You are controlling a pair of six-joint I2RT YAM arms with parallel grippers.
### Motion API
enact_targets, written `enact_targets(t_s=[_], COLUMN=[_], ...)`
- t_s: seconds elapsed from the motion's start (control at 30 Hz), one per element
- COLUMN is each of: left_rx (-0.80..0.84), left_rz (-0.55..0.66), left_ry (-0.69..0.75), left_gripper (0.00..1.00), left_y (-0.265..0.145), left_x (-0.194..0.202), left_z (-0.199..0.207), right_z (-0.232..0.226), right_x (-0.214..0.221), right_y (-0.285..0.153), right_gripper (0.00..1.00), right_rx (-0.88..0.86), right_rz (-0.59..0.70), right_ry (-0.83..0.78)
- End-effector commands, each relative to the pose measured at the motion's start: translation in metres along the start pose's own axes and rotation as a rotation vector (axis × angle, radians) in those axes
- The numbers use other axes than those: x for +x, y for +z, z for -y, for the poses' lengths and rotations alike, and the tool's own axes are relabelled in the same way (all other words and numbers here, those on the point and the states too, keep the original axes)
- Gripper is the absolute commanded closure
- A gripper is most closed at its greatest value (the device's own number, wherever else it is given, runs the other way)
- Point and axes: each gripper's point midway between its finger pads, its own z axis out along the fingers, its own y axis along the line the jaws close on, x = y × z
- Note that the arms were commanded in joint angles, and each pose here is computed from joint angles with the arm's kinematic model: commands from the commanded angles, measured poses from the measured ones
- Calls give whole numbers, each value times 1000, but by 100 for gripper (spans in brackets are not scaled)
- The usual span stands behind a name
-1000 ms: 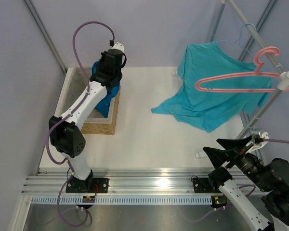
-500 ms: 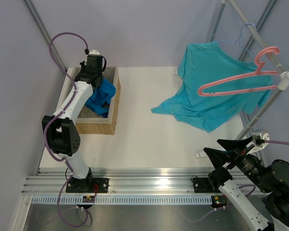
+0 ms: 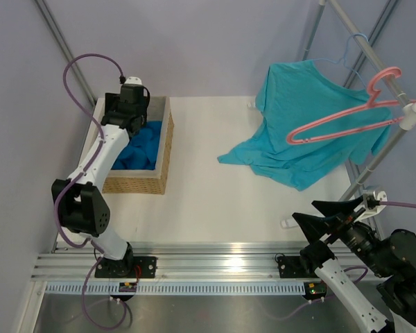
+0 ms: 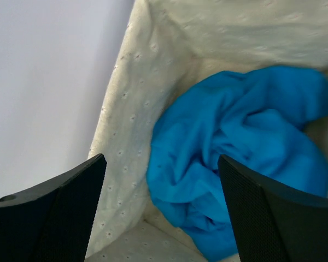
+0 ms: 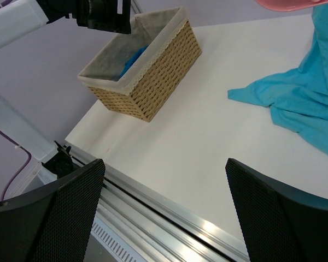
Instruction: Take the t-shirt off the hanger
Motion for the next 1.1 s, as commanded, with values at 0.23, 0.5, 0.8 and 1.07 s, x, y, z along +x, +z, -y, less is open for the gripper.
enact_targets(t_s=[0.23, 0.5, 0.8, 1.07], left_rx=[639, 1076, 1247, 1235], left_rz=[202, 334, 398, 396], left_ry=[-144, -223, -339, -312], left_gripper=[1, 1, 1, 1], left_y=[-139, -281, -320, -303], left_x=[-54, -19, 51, 91], left_z=[60, 91, 79, 85], right_z=[10, 10, 25, 14], right_x=[-4, -25, -23, 22], right_y=[28, 73, 136, 179], right_gripper=[0, 1, 1, 0], right_rx=[85, 165, 205, 174], right_rz=[-88, -177, -162, -205], right_ry=[4, 54, 97, -21])
